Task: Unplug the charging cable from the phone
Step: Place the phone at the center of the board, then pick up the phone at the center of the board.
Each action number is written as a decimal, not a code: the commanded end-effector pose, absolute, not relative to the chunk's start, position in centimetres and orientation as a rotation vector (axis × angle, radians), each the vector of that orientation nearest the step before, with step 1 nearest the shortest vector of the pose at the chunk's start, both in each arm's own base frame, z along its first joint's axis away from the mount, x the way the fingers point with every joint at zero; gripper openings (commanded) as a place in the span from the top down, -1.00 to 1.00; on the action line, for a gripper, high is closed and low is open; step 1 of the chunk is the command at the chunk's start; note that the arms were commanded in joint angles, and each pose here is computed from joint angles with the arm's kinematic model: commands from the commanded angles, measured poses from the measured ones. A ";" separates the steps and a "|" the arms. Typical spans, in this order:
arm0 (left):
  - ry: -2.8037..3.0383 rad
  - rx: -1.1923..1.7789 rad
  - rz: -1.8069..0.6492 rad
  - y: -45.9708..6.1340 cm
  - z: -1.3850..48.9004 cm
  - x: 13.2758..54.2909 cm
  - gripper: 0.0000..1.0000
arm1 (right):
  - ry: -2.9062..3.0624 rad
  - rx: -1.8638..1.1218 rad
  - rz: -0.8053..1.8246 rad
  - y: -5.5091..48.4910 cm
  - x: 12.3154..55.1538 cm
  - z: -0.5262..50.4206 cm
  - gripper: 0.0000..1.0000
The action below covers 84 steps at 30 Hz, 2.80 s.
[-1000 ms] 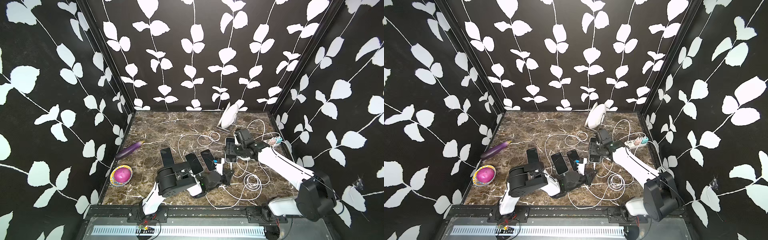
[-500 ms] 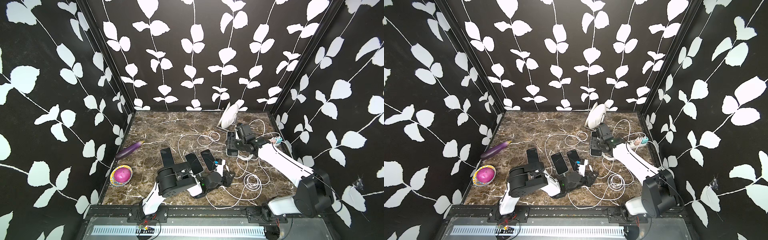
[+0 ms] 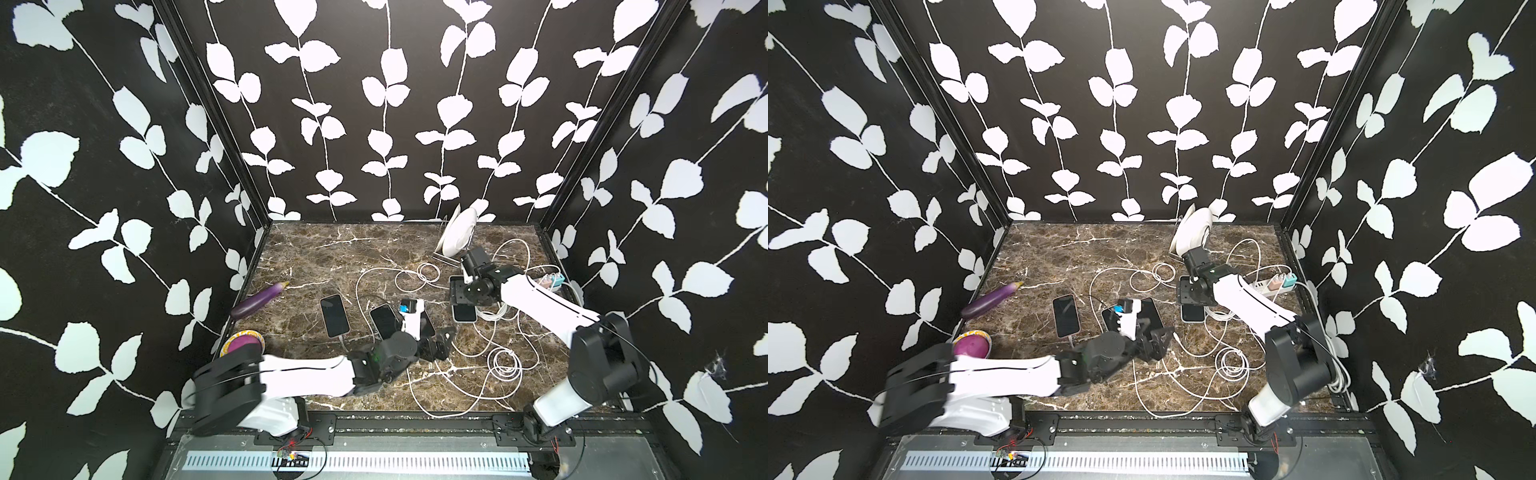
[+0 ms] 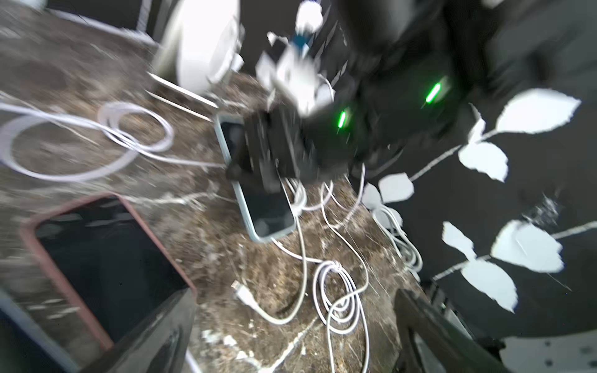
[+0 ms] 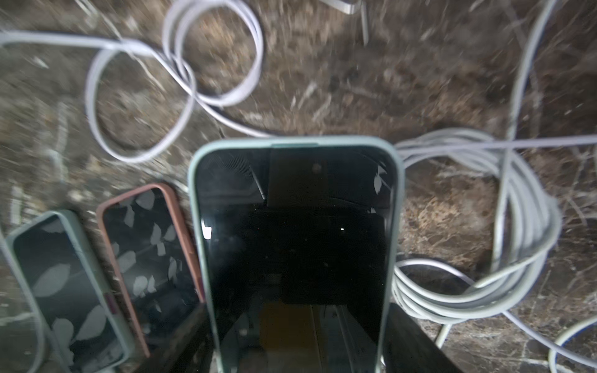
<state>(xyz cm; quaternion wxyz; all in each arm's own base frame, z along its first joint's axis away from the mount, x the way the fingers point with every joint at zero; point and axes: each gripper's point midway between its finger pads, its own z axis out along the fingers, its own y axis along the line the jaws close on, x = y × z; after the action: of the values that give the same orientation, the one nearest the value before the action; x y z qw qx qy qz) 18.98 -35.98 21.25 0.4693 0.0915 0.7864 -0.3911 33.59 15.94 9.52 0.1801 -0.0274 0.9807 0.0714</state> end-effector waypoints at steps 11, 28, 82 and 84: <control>2.201 0.151 -0.491 -26.4 17.9 21.5 -0.95 | 2.867 -0.208 0.158 16.9 32.7 5.6 1.00; 2.218 0.149 -0.461 -25.9 17.0 21.4 -0.97 | 2.924 -0.290 0.071 16.6 32.3 3.0 0.70; 2.362 -0.045 -0.248 -18.8 12.5 21.0 -0.97 | 2.848 -0.583 0.092 29.3 31.0 3.4 -0.98; 2.361 -0.042 -0.252 -18.9 12.5 21.0 -0.97 | 2.854 -0.584 0.068 28.9 30.9 3.1 -0.98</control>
<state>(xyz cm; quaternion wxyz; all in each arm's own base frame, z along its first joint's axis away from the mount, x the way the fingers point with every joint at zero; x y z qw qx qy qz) 20.96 -19.77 12.73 0.3690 -0.0160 0.9222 -0.1142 31.64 29.75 4.53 0.1322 -0.1991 0.9699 0.0460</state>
